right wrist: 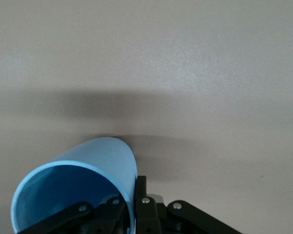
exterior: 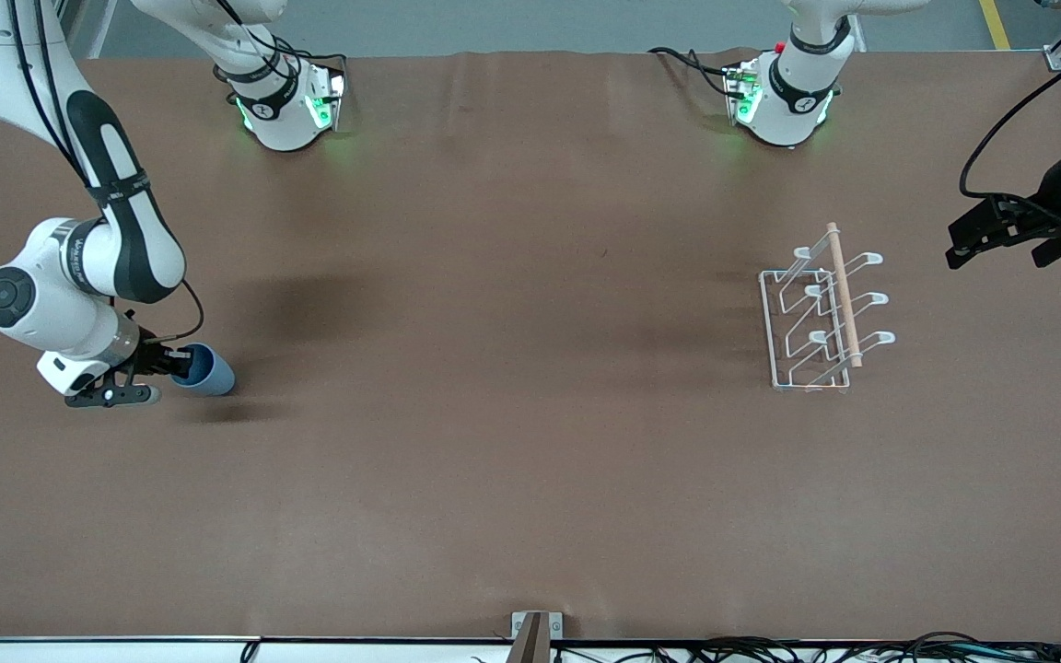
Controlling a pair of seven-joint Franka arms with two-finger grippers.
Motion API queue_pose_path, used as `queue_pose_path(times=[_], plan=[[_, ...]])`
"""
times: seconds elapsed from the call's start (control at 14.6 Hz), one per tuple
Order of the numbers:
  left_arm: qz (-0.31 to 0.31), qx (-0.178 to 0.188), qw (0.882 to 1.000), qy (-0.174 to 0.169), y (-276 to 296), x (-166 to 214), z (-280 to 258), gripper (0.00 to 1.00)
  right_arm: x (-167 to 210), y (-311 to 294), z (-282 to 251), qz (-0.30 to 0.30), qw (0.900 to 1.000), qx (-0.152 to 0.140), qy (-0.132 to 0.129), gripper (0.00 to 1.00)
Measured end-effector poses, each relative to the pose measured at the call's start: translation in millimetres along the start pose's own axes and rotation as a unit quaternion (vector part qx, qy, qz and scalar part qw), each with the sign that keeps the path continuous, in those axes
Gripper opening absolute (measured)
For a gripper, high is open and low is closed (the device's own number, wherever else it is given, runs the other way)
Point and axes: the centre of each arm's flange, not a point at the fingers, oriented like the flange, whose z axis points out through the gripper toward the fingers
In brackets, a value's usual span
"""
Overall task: Hang cup on cup holder
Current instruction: 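Reach the right gripper down and grasp the blue cup's rim, then lift the blue cup with the right gripper while the left gripper approaches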
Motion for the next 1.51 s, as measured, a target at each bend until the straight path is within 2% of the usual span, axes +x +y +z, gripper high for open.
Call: queue_pose_path(times=[0.21, 0.34, 0.48, 0.68, 0.82, 1.03, 1.16, 1.23, 1.37, 1.51], plan=[[0.000, 0.000, 1.000, 0.000, 0.0, 0.0, -0.1, 1.00, 18.9, 1.1, -37.3, -0.002, 1.000, 0.008, -0.030, 0.05], [0.000, 0.000, 1.000, 0.000, 0.0, 0.1, -0.3, 1.00, 36.4, -3.9, -86.8, -0.008, 0.999, 0.016, -0.046, 0.05], [0.000, 0.000, 1.000, 0.001, 0.0, 0.1, -0.5, 1.00, 50.3, -21.9, -139.8, -0.015, 0.998, 0.025, -0.051, 0.05], [0.001, 0.000, 1.000, 0.001, 0.7, 0.2, -0.6, 1.00, 56.2, -88.0, -202.0, 0.005, 0.998, 0.036, -0.051, 0.05], [0.002, 0.000, 1.000, 0.006, 1.6, 1.2, -1.2, 1.00, 49.1, -158.1, -226.9, 0.012, 0.997, 0.060, -0.051, 0.05], [0.002, -0.001, 1.000, 0.021, 1.7, 4.6, -3.6, 1.00, 32.9, -247.7, -242.4, 0.005, 0.986, 0.148, -0.072, 0.05], [0.022, -0.001, 0.999, 0.026, 2.3, 5.9, -4.4, 1.00, 26.8, -276.0, -244.8, 0.003, 0.974, 0.207, -0.088, 0.05], [0.053, -0.001, 0.998, 0.027, 3.9, 6.0, -4.4, 1.00, 24.4, -286.6, -246.2, 0.005, 0.966, 0.238, -0.097, 0.05], [0.147, 0.000, 0.989, 0.026, 19.1, 5.2, -3.4, 1.00, 18.1, -312.8, -248.4, 0.009, 0.943, 0.311, -0.120, 0.05], [0.224, -0.002, 0.974, 0.026, 53.4, 1.4, -2.6, 1.00, 12.4, -343.5, -242.7, 0.020, 0.912, 0.384, -0.143, 0.05]])
